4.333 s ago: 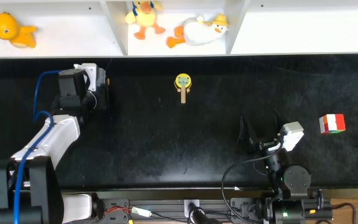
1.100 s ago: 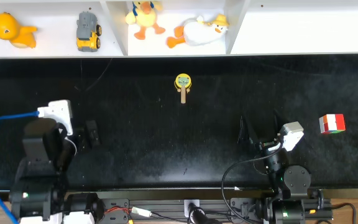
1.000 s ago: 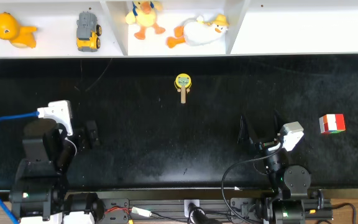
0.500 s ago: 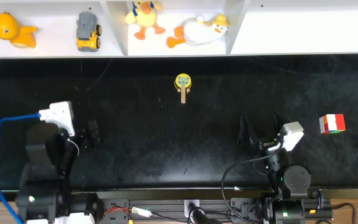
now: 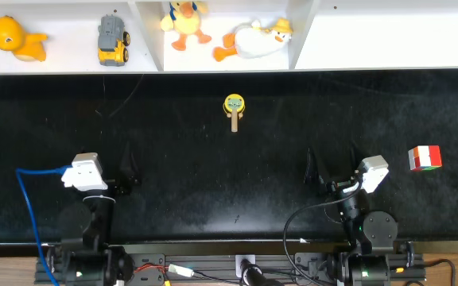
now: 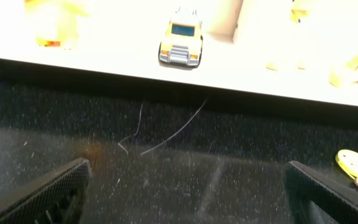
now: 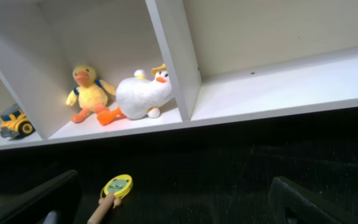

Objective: Store Toys

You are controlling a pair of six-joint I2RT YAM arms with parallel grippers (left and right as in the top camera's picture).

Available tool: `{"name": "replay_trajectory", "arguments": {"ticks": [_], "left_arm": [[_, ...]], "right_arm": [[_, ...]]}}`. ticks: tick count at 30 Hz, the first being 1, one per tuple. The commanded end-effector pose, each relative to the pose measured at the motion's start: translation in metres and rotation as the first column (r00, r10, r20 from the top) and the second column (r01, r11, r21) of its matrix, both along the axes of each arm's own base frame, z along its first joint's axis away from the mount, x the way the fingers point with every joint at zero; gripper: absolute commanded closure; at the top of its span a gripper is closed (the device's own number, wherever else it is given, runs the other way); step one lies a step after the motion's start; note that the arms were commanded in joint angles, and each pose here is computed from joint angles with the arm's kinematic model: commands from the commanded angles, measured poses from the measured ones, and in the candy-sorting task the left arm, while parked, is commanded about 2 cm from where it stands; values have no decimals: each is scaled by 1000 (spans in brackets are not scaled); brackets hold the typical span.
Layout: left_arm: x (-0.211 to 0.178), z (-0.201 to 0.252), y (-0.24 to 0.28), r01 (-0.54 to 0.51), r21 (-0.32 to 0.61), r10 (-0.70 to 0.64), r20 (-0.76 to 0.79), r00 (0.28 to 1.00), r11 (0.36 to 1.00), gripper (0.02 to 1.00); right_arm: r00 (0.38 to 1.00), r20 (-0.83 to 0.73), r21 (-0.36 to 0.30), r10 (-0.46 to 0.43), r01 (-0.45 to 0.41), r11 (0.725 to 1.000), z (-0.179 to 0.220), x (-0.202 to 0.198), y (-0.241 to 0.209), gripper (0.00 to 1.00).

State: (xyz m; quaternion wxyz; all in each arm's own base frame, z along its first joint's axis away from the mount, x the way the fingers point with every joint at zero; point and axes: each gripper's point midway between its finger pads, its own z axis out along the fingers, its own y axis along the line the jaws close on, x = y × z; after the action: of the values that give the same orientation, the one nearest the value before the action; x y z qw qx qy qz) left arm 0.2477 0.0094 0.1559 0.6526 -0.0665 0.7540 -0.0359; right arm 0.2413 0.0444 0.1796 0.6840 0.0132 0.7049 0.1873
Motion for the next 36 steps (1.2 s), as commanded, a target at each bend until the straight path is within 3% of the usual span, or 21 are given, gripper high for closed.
{"name": "replay_trajectory", "arguments": {"ticks": [1, 36], "left_arm": [[-1, -6, -1, 6, -25, -5, 42, 999, 1000, 20], [-2, 1, 0, 2, -15, -1, 72, 997, 1000, 20]], "right_arm": [[1000, -1, 7, 3, -3, 1000, -3, 0, 1, 5], [1000, -1, 7, 3, -3, 1000, -3, 0, 1, 7]]}}
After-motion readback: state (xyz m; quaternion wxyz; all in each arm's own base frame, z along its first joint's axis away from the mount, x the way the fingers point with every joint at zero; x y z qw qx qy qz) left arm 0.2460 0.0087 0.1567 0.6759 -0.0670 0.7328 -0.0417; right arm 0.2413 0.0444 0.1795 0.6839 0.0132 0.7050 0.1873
